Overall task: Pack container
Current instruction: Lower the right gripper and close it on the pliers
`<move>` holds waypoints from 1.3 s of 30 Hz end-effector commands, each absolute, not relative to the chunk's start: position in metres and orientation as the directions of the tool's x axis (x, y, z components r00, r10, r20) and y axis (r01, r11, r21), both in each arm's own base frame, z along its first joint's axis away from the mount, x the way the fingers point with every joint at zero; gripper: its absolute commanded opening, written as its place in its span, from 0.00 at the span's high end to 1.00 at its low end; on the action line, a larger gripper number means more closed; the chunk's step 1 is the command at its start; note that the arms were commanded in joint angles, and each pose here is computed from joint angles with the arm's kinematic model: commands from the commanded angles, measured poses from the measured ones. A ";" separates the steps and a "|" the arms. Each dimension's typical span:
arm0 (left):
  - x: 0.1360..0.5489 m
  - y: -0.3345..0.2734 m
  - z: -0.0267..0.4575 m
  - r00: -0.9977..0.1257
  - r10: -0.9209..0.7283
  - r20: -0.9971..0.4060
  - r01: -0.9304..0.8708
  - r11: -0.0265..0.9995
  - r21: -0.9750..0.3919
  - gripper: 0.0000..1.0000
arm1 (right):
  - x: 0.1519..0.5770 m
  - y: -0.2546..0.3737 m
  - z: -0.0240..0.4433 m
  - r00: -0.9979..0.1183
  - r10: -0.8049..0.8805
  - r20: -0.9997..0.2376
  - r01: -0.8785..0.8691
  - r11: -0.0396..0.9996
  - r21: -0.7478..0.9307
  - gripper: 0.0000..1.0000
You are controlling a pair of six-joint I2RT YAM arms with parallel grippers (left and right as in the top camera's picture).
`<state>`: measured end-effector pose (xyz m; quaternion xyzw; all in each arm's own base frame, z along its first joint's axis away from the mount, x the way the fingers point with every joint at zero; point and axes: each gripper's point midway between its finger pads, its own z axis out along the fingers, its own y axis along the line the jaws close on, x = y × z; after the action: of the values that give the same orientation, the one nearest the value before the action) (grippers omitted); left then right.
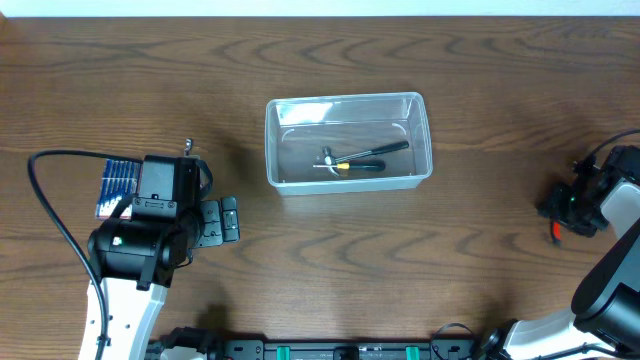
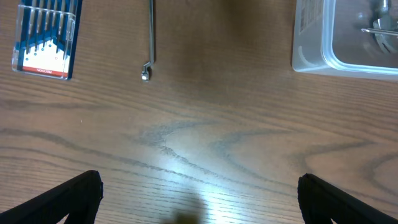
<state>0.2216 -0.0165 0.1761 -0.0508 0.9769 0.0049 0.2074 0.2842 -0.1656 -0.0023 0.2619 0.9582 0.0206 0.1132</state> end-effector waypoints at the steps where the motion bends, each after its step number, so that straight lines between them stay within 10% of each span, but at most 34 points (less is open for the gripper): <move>1: 0.225 -0.018 0.183 -0.898 -0.110 -0.426 -0.111 0.994 -0.022 0.02 | 0.282 -0.156 -0.010 -0.847 0.503 -0.172 0.489 0.864 0.120 0.61; 39: 0.225 -0.018 0.183 -0.898 -0.109 -0.425 -0.111 0.994 -0.022 0.02 | 0.283 -0.151 -0.006 -0.834 0.531 -0.152 0.515 0.847 0.131 0.99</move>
<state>0.2216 -0.0165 0.1761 -0.0508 0.9769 0.0049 0.2074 0.2812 -0.1600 -0.0036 0.2767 0.9550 0.0330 0.1021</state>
